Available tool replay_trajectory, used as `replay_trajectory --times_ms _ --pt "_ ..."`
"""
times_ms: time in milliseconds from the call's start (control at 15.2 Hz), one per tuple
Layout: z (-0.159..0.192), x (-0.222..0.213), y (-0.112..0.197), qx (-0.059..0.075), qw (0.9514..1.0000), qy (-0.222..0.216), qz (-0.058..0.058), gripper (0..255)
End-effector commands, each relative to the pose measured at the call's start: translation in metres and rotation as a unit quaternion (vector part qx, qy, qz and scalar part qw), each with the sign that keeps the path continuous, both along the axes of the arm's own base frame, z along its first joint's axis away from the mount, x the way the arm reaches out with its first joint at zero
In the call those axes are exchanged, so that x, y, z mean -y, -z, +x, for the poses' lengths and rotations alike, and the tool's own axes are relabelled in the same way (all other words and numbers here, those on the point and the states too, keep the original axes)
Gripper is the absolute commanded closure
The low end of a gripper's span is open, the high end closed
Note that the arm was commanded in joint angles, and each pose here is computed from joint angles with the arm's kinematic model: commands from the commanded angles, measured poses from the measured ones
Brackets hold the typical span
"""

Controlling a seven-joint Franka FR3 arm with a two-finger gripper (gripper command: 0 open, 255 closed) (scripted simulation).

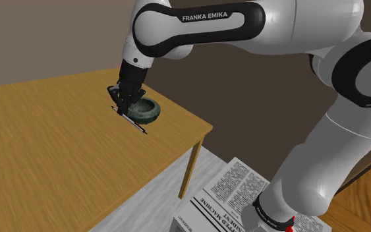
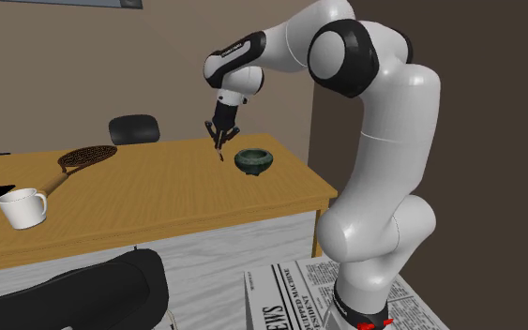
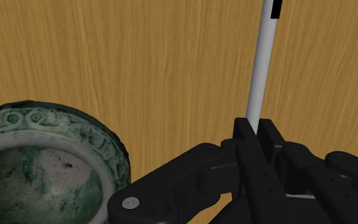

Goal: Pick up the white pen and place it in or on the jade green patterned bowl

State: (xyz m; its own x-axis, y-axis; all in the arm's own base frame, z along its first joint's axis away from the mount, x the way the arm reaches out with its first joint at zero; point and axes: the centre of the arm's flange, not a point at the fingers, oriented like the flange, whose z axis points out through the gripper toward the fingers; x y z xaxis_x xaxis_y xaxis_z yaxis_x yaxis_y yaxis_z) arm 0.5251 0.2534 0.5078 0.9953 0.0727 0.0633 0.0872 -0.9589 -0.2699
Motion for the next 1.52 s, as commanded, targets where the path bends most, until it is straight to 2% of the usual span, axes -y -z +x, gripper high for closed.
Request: replay_trajectory --times_ms 0,1056,1452 --pt "0.013 0.014 -0.004 0.000 1.0000 0.000 0.000 255" --pt "0.164 0.156 -0.020 0.000 1.0000 0.000 0.000 255" --pt "0.164 0.156 0.012 0.000 1.0000 0.000 0.000 255"
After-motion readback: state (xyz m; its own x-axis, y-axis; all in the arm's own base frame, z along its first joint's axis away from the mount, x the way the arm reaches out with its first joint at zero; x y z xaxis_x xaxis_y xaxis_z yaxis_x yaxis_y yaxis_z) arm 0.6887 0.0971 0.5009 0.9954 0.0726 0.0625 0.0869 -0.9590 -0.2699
